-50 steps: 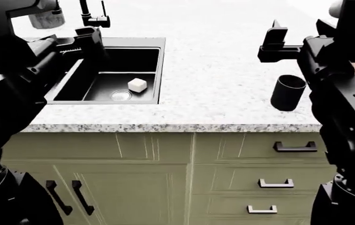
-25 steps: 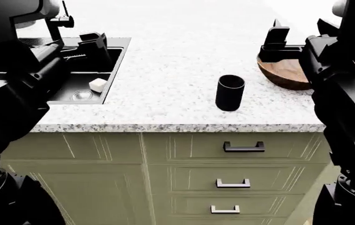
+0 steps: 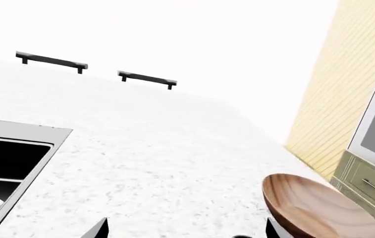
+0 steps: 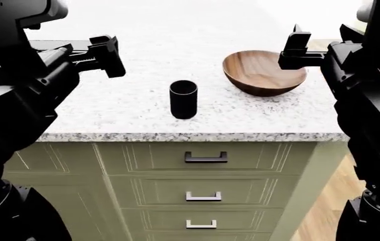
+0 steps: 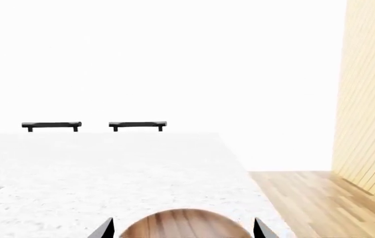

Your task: Pick the cup and bowl and place them in the sink. Then turn on the water.

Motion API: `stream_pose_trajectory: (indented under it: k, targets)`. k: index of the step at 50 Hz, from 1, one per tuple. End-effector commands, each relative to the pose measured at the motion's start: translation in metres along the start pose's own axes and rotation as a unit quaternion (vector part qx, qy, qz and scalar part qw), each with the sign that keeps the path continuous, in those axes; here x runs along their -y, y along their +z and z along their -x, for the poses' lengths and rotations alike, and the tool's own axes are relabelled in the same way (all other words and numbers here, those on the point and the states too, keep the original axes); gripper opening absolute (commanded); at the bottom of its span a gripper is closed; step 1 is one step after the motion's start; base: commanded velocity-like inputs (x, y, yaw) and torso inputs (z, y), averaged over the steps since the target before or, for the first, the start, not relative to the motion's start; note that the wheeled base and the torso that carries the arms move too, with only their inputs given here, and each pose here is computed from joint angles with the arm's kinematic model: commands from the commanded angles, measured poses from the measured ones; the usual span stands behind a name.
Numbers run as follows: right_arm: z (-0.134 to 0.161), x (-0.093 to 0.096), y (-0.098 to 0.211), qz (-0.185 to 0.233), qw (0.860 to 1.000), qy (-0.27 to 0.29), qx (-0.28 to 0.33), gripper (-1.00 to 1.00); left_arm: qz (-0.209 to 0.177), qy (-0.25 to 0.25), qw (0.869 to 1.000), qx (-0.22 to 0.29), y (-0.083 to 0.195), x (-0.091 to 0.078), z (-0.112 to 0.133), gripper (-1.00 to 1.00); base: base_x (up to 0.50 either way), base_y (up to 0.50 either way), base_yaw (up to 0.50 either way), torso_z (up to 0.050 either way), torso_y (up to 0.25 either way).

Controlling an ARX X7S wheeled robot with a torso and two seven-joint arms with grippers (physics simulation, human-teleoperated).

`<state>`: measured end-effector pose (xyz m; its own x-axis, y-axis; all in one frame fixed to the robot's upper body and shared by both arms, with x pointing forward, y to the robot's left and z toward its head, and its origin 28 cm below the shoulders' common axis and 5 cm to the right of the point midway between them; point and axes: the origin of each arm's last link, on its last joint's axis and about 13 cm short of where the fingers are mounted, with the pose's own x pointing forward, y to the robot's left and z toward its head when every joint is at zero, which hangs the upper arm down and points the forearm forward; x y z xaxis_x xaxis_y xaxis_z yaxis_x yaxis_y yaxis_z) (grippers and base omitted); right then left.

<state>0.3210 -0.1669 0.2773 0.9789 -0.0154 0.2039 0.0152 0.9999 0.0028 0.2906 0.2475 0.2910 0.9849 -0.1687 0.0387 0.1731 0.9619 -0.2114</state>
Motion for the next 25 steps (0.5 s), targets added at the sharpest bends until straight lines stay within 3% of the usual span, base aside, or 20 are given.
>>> stream_pose_trajectory:
  k: [1, 12, 15, 25]
  targets:
    - [0.0001, 0.0001, 0.0002, -0.001, 1.000, 0.001, -0.001, 1.00, 0.001, -0.001, 1.000, 0.002, 0.0013, 0.0012, -0.0018, 1.00, 0.00, -0.50, 0.00, 0.000, 0.000]
    - [-0.0008, 0.0001, -0.0002, 0.000, 1.000, 0.002, -0.004, 1.00, 0.003, 0.002, 1.000, 0.004, 0.0023, 0.0004, -0.0050, 1.00, 0.00, -0.50, 0.00, 0.000, 0.000]
    - [-0.0010, -0.0004, 0.0005, 0.002, 1.000, 0.006, -0.004, 1.00, 0.003, 0.003, 1.000, 0.005, 0.0027, 0.0004, -0.0050, 1.00, 0.00, -0.07, 0.00, 0.000, 0.000]
    - [-0.0004, -0.0013, 0.0000, -0.002, 1.000, 0.012, -0.019, 1.00, 0.010, 0.008, 1.000, 0.001, 0.0051, 0.0011, -0.0045, 1.00, 0.50, -0.06, 0.00, 0.000, 0.000]
